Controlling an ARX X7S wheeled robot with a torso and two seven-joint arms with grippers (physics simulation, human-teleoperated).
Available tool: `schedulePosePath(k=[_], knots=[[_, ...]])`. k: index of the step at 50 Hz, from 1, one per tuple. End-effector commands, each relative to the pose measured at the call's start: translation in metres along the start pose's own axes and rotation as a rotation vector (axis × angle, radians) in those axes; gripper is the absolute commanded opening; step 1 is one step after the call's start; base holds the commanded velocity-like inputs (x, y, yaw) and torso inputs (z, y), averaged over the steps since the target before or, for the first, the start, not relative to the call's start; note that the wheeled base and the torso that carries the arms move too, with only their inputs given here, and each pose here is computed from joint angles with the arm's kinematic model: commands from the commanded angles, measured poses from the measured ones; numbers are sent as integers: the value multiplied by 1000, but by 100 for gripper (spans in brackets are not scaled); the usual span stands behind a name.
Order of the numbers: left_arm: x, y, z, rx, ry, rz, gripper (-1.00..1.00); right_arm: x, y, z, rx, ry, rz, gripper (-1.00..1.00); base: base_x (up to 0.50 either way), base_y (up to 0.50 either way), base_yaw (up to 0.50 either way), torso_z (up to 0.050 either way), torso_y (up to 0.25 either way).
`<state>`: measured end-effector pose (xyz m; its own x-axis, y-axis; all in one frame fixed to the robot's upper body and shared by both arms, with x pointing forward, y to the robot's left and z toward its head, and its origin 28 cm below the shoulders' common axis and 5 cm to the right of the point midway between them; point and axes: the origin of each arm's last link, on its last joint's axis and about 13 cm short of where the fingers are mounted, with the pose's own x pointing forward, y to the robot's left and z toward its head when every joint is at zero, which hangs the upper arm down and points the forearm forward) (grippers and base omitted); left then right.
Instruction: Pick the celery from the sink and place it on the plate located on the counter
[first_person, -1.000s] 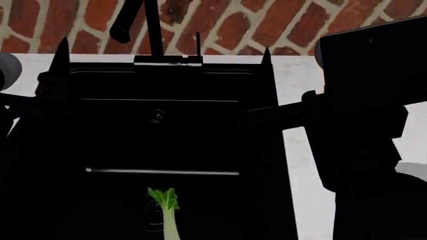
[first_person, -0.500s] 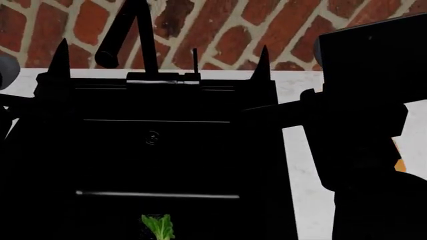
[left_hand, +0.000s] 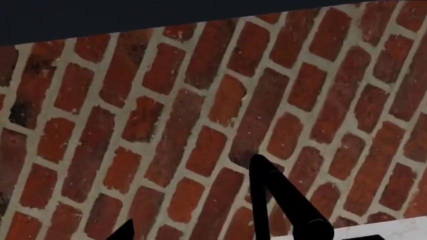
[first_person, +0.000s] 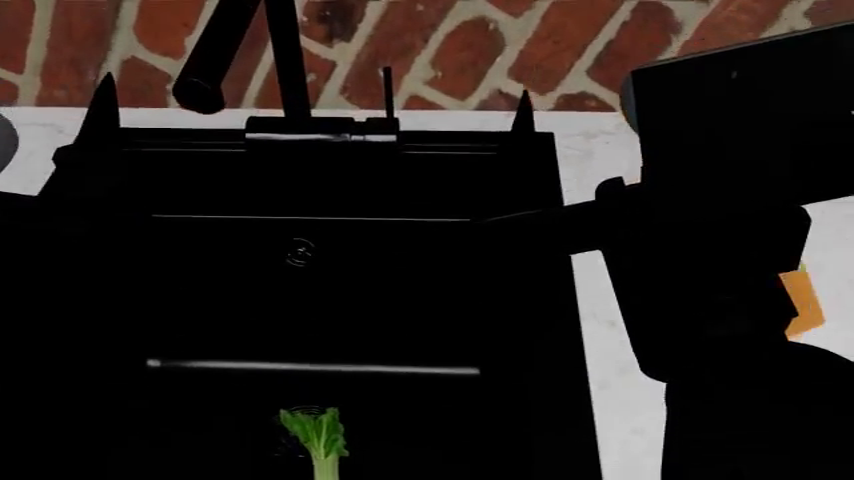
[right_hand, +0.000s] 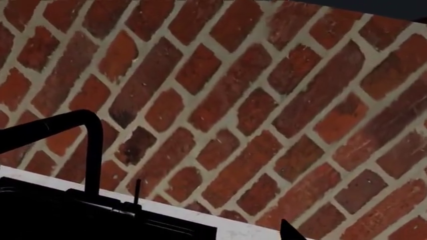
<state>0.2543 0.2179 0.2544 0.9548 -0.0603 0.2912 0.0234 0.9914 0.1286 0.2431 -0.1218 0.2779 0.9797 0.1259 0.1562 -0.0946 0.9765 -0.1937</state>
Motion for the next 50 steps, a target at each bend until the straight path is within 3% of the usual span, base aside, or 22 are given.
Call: schedulePosePath(k=[1,12,24,37,50], knots=[[-1,2,0,3,-7,10,100,1,1,0,-2,1,3,100,0,0,0,0,-158],[0,6,-3,-6,0,32,100,2,2,-1,-6,17,21,100,-1,0,0,0,-140],[-2,15,-4,24,9,112,100,11,24,1,-3,179,184,100,0,0,0,0,0],[-1,23,-11,36,19,182,100,31,43,-9,80,390,343,100,0,0,0,0,0],[-3,27,-9,28,21,211,100,37,71,-14,106,533,411,100,0,0,0,0,0]])
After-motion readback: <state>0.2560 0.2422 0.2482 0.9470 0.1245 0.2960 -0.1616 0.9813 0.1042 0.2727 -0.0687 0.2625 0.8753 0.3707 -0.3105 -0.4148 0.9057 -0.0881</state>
